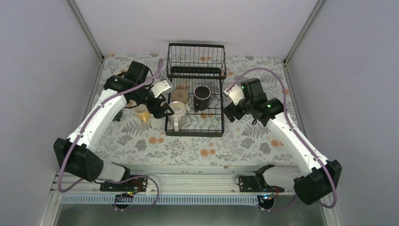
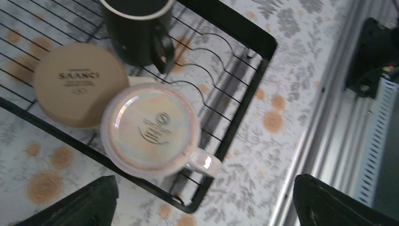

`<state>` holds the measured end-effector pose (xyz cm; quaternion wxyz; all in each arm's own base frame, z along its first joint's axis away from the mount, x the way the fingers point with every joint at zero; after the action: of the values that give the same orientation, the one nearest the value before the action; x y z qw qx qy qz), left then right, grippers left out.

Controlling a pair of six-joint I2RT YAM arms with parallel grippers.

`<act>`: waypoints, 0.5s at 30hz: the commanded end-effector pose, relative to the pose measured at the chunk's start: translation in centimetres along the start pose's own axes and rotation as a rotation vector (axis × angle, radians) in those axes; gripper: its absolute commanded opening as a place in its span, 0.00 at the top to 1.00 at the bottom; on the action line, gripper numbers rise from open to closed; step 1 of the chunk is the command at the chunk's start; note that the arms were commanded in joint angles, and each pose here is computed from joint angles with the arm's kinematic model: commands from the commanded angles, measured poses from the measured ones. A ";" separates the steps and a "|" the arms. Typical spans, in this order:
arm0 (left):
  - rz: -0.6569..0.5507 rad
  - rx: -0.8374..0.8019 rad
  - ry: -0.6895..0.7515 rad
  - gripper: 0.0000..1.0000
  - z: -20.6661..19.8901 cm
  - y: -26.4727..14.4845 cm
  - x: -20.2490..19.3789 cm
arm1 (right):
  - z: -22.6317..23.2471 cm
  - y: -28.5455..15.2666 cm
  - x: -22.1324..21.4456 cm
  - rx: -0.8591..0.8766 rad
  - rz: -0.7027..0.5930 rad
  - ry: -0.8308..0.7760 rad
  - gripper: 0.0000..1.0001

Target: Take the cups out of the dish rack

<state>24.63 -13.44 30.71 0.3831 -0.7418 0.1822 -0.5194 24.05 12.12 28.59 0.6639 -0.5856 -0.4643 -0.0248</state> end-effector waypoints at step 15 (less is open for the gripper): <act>0.114 0.292 -0.069 0.23 3.1 6.7 -0.6 | -1.3 1.2 0.5 -0.004 0.002 0.051 0.00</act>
<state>27.55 -16.20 24.04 0.4996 -0.6945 0.1630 -0.4914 25.11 11.63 27.65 0.6703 -0.5946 -0.4434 -0.0241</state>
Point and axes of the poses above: each gripper's point midway between its finger pads, its own y axis out along the fingers, its own z axis along the line the jaws close on, x = y × z, the point moved 9 cm from there along -y, back along the fingers, and after that the axes turned 9 degrees about y, right-handed, at the moved point
